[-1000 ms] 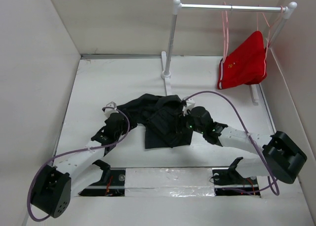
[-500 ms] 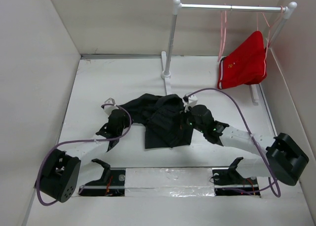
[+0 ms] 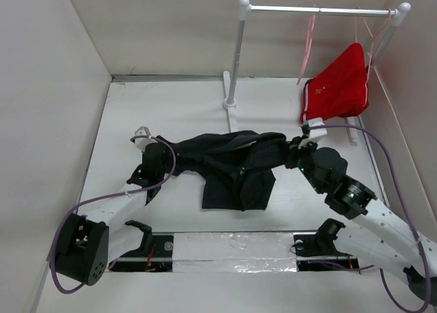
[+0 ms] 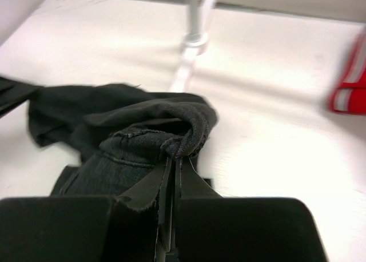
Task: Place the trousers on the hanger
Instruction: Flatten out the trousers at the center of the board.
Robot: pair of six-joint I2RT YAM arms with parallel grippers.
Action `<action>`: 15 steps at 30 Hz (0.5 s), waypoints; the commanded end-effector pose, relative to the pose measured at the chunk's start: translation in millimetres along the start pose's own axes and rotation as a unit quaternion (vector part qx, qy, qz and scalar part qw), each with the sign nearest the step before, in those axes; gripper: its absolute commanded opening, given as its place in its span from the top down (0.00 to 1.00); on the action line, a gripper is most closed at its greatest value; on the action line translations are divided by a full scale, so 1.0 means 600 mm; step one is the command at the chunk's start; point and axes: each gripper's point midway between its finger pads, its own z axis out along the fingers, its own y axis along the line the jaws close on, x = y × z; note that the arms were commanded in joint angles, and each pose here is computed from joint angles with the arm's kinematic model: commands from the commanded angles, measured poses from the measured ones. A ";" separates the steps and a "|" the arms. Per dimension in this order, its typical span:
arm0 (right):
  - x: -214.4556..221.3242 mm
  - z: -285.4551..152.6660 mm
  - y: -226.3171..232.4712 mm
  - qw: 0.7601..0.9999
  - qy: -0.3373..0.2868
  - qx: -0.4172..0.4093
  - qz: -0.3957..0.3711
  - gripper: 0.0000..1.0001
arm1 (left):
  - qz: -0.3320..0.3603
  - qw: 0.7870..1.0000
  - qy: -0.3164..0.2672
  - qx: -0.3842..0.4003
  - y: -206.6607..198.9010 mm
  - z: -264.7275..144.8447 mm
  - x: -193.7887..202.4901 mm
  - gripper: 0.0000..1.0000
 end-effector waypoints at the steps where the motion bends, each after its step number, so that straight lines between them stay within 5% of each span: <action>1: -0.026 -0.041 -0.095 0.992 -0.001 0.125 -0.033 1.00 | 0.032 0.999 0.033 -0.016 0.029 -0.008 0.029 0.60; 2: -0.027 -0.046 -0.107 0.990 -0.001 0.139 -0.030 1.00 | 0.037 0.999 0.035 -0.020 0.037 -0.011 0.033 0.41; 6: -0.028 -0.044 -0.137 0.987 -0.010 0.163 -0.011 1.00 | 0.052 0.996 0.075 -0.002 0.046 -0.030 0.064 0.19; 15: -0.052 -0.011 -0.102 0.995 -0.025 0.100 -0.008 1.00 | 0.044 0.992 0.115 0.014 0.024 0.026 0.107 0.17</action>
